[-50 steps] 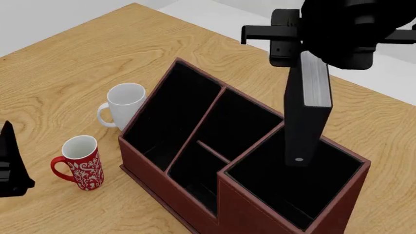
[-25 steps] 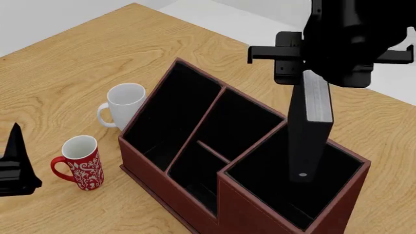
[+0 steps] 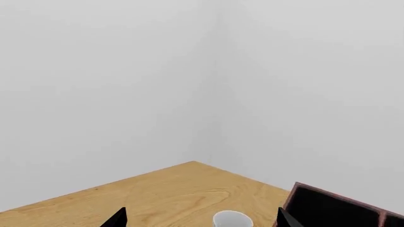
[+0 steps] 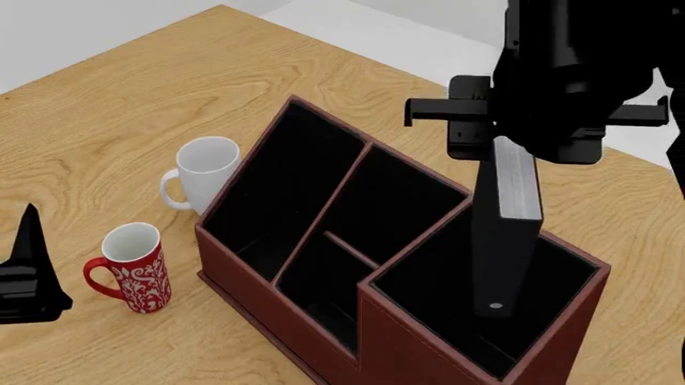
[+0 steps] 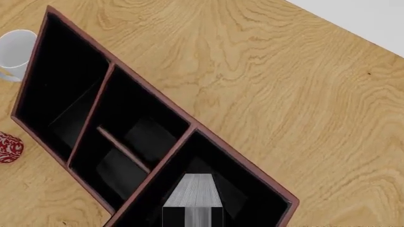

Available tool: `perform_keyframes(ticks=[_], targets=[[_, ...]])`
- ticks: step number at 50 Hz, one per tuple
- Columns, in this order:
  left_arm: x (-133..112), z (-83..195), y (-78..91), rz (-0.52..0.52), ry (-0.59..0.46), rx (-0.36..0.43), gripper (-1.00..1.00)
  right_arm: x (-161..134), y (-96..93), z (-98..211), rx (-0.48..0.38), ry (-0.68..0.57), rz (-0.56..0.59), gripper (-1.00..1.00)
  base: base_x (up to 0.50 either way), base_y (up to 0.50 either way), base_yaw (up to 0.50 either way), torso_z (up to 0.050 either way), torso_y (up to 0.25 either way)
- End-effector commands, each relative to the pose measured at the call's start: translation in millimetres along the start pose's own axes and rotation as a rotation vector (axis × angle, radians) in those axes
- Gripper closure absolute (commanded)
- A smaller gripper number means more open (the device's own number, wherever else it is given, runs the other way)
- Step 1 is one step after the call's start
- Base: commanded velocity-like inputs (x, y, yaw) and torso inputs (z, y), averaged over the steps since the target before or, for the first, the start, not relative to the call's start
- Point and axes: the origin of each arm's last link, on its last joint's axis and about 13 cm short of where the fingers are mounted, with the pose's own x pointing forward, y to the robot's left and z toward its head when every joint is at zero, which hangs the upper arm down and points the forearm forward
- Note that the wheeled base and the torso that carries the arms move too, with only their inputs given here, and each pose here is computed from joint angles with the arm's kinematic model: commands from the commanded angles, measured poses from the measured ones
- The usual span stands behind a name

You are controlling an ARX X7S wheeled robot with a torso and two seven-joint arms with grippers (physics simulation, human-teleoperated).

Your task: Pick up the book and place it in the right compartment of the caddy.

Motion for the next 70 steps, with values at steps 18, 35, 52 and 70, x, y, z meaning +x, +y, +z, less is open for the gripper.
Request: perform_keyframes(ticks=[18,35,52,70], targets=[[-0.1,-0.8,-1.3,-0.005,0.001,0.006,-1.00,19.2,-0.4,-8.4,-0.016,0.020,0.004,1.00,0.00,0.00,0.00,0.001,0.001],[0.2,-1.9,-1.4,-0.006,0.003,0.010,-1.00,34.9,-1.9,-17.8,-0.008,0.043,0.018,1.00,0.00,0.00,0.00,0.000,0.001],[0.1,-4.2,-3.3,-0.015,0.007,0.021,-1.00,50.0,-2.7,-22.4,-0.023,0.037,0.011,1.00,0.00,0.00,0.00,0.001,0.001],[1.0,-8.2,-3.6,-0.020,0.012,0.030,-1.00,60.4,-4.6,-25.1,-0.028,0.024,0.000,1.00,0.00,0.00,0.00,0.000,0.001]])
